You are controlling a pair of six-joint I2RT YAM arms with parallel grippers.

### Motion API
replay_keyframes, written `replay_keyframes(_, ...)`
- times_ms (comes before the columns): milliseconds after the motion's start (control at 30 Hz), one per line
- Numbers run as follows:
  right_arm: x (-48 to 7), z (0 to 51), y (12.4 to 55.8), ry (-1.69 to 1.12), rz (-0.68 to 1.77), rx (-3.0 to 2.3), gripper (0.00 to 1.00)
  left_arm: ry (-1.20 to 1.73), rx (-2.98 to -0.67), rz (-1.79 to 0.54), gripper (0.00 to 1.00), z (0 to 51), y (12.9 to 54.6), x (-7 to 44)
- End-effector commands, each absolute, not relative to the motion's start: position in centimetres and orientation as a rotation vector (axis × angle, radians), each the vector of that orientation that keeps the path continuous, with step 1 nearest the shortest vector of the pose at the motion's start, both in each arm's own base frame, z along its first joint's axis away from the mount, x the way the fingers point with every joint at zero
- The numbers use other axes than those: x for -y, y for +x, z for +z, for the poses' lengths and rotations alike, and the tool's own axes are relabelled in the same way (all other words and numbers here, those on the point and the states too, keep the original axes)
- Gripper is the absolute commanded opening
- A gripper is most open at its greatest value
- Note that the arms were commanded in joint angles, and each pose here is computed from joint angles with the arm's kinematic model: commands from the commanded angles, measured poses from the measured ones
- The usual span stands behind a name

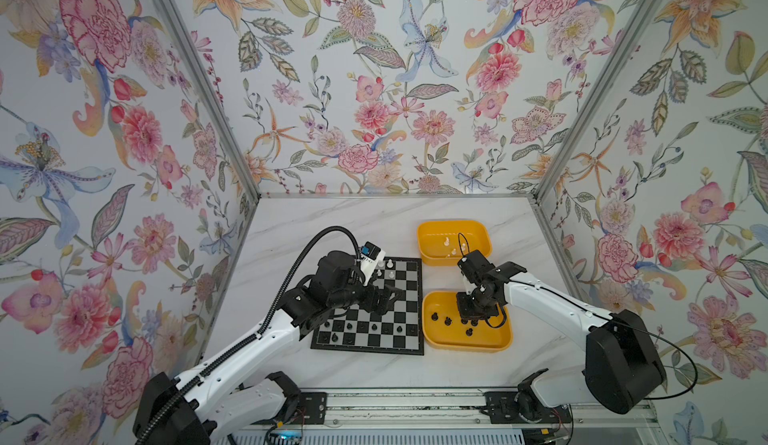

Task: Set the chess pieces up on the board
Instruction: 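Lower the right gripper and close it on a black piece in the tray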

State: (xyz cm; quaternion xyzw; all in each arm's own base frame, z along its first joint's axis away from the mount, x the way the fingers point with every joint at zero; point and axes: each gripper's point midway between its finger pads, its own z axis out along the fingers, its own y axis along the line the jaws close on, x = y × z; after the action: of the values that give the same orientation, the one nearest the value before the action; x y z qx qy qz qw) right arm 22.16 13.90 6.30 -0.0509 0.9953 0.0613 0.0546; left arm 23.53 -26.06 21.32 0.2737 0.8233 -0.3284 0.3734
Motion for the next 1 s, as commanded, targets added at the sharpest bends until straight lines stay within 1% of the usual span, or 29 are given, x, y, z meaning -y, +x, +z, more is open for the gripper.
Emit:
replay_keyframes(0,-13.4,5.9,22.6,-0.166,0.144,-3.022,0.27,0.71,-2.101,-0.807,0.97,21.6,23.7,25.9)
replay_keyframes(667,-13.7,5.1,23.2,-0.192,0.13,-3.04,0.26,0.687,-2.091,-0.802,0.97,21.9,23.7,25.6)
replay_keyframes(967,-13.4,4.8,23.3,-0.194,0.103,-3.046,0.2,0.683,-2.088,-0.798,0.97,22.1,23.7,25.4)
